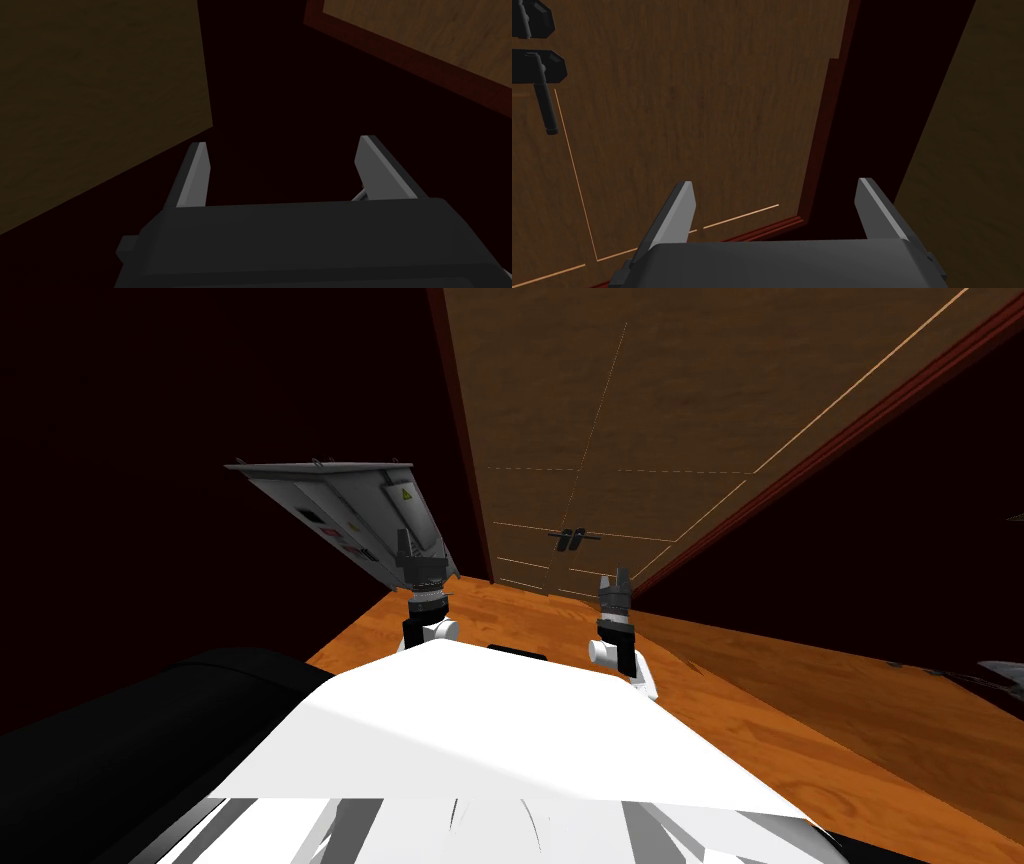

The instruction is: Pull the door open

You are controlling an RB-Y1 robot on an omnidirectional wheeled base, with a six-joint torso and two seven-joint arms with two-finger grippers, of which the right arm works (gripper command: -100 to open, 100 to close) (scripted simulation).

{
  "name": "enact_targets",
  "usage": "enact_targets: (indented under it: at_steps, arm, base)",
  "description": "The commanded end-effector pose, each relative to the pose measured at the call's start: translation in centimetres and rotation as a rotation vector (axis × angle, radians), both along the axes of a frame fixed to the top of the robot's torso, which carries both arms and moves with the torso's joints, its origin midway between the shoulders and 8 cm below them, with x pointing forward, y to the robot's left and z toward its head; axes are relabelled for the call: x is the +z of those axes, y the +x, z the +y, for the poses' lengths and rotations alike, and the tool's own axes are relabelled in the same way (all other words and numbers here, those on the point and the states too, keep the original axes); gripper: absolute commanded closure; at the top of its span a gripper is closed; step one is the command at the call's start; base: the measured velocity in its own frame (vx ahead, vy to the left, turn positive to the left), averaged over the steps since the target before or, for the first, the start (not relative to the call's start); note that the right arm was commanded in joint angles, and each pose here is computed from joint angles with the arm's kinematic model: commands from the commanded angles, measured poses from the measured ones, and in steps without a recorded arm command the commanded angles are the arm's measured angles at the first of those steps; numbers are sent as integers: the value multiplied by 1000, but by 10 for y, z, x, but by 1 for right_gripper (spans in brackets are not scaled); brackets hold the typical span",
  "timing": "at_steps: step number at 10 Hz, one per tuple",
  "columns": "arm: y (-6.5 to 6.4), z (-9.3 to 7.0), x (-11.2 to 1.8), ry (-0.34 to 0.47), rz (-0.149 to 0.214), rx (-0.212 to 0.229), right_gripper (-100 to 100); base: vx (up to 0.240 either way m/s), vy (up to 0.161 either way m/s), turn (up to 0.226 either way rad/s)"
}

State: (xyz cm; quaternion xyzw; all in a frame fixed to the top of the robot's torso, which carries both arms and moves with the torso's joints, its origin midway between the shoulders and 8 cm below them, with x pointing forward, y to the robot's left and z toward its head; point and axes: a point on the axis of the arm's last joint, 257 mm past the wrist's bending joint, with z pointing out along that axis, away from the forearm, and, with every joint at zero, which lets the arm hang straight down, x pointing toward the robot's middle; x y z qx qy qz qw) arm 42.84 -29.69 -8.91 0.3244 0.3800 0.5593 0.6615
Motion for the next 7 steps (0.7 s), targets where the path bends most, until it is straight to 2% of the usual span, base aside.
enact_targets:
  at_steps: [1,7]
  arm:
    - [6,-3,-12,3,19,7,-100]
    - [33,-25,-57,18,108,23,-100]
  base:
    - [62,-11,32]
    - [81,-14,51]
